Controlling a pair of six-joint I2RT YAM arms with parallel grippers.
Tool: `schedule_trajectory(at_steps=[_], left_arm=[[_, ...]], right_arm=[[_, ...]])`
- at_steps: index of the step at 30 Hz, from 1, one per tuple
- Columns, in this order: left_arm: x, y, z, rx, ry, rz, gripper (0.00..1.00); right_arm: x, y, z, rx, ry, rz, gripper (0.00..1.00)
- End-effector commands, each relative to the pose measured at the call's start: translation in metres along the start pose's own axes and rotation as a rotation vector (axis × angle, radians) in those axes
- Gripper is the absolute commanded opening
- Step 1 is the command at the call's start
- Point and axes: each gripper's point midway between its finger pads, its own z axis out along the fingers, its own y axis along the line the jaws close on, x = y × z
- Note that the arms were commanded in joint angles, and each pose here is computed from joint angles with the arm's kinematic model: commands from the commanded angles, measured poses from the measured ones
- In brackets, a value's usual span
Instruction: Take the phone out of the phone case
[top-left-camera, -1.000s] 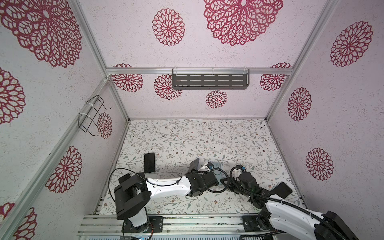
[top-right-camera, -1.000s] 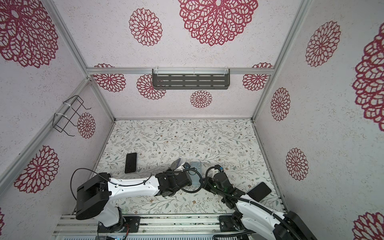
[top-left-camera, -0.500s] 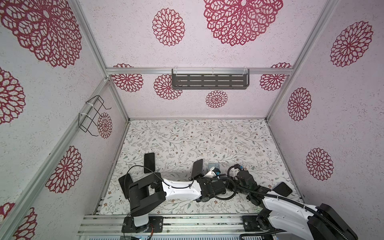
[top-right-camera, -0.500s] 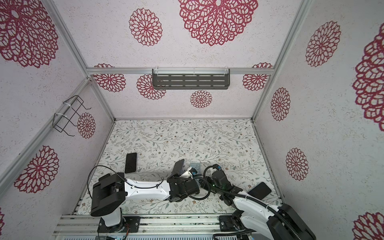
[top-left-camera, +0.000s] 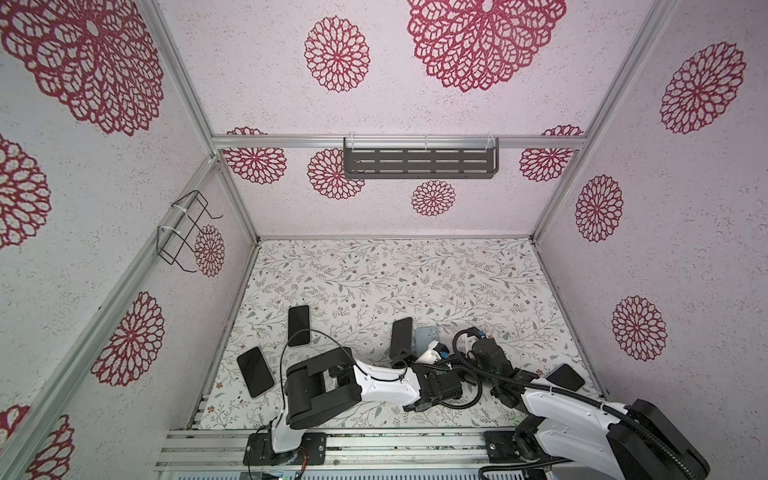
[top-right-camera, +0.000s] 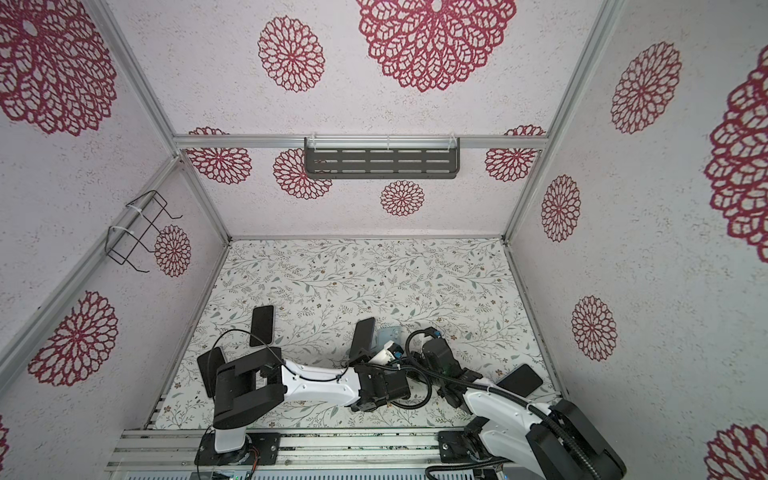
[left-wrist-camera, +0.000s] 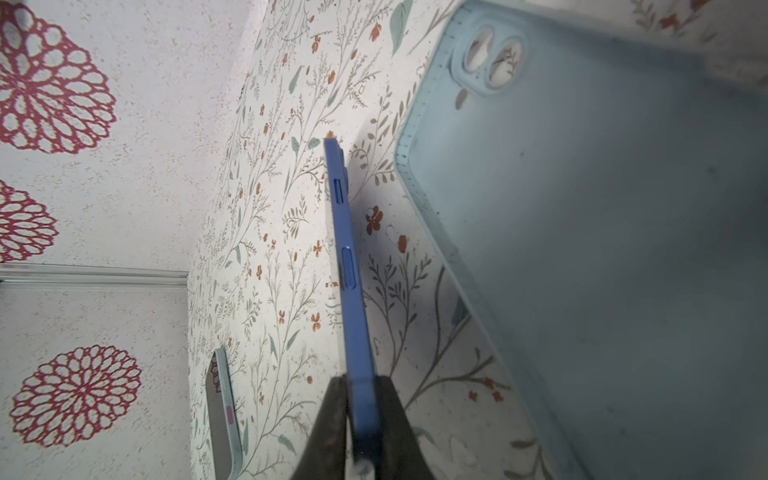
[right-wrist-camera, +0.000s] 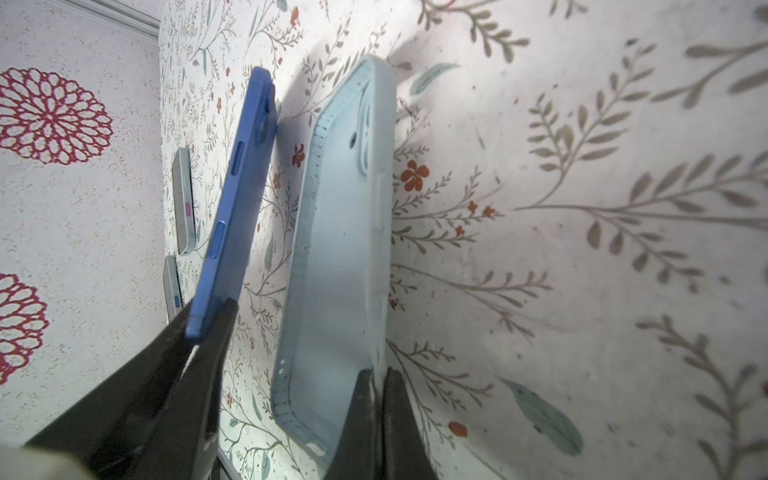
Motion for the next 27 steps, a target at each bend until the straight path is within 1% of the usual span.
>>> schedule_trajectory(at_steps=[1,7,8,10,13,17,18,20,24,26,27], left_arm=[[0.013,-0.028,-0.001,0.099,0.047,0.008,0.21],[0.014,-0.029,0.0,0.095,0.049,-0.01,0.26],[0.013,-0.029,0.0,0.095,0.048,-0.015,0.3],[0.013,-0.029,0.0,0.098,0.048,-0.022,0.42],[0.012,-0.025,-0.003,0.097,0.043,-0.048,0.57],[0.013,-0.015,-0.005,0.074,0.023,-0.104,0.79],[0.006,-0.004,-0.012,0.078,0.001,-0.147,0.83],[0.004,0.008,-0.015,0.077,-0.01,-0.201,0.88],[-0.003,0.038,-0.026,0.098,-0.048,-0.316,0.95],[-0.005,0.055,-0.031,0.112,-0.066,-0.375,1.0],[-0.004,0.063,-0.033,0.117,-0.069,-0.4,0.99]], right_arm=[[-0.01,0.013,-0.001,-0.03,-0.021,-0.032,0.0],[-0.008,0.01,0.0,-0.022,-0.016,-0.033,0.0],[-0.009,0.011,0.0,-0.021,-0.019,-0.033,0.0],[-0.009,0.007,-0.001,0.0,-0.023,-0.034,0.0],[-0.012,-0.001,-0.004,0.042,-0.041,-0.032,0.0],[-0.015,-0.009,-0.008,0.08,-0.072,-0.029,0.0],[-0.015,-0.01,-0.009,0.083,-0.076,-0.027,0.0],[-0.017,-0.012,-0.009,0.092,-0.084,-0.027,0.0],[-0.021,-0.014,-0.007,0.098,-0.11,-0.018,0.0],[-0.024,-0.012,-0.006,0.091,-0.124,-0.012,0.0],[-0.024,-0.011,-0.004,0.09,-0.126,-0.014,0.0]])
